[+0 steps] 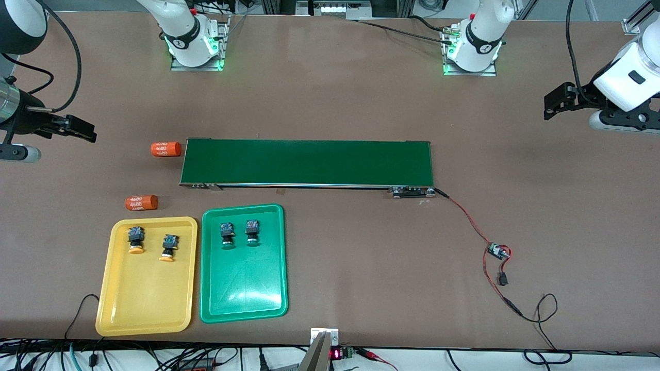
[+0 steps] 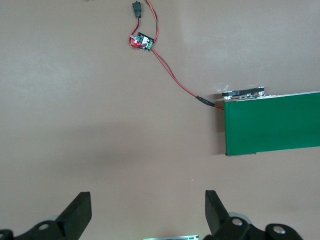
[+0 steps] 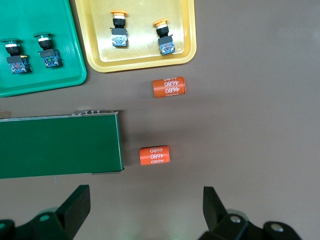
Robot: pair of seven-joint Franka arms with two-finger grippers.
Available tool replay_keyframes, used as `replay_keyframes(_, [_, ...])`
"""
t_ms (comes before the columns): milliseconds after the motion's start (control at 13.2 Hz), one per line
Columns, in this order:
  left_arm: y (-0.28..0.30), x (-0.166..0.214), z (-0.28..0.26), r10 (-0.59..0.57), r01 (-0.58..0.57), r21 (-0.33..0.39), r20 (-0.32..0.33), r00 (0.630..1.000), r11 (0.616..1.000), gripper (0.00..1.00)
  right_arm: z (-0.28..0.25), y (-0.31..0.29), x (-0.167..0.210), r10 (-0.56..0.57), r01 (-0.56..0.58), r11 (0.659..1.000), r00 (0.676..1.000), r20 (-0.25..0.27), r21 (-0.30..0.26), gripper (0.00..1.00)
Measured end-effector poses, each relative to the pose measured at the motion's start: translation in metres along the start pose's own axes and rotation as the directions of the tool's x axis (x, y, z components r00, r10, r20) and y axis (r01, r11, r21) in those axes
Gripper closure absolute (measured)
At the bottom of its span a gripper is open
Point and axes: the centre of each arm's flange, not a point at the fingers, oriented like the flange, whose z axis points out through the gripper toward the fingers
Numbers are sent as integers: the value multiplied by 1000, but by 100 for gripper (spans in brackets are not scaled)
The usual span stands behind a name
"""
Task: Sort buttons by color to trays
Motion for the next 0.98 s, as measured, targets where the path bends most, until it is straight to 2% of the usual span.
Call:
replay_keyframes(151, [0, 0, 0, 0, 0, 0, -1, 1000, 1000, 0, -2, 4, -3, 11, -11, 1000, 1000, 8, 5, 0])
replay_keyframes(378, [0, 0, 0, 1, -1, 0, -1, 1000, 1000, 0, -4, 0, -4, 21, -22, 995, 1000, 8, 94, 0])
replay_keyframes(454, [1, 0, -1, 1, -1, 0, -1, 1000, 1000, 0, -5, -8, -4, 9, -9, 994, 1000, 5, 107, 0])
replay_keyframes(680, [1, 0, -1, 1, -1, 0, -1, 1000, 1000, 0, -7, -33, -5, -28, 29, 994, 1000, -7, 105, 0])
replay_keyframes(983, [1, 0, -1, 1, -1, 0, -1, 1000, 1000, 0, -7, -36, -5, -32, 33, 994, 999, -8, 105, 0])
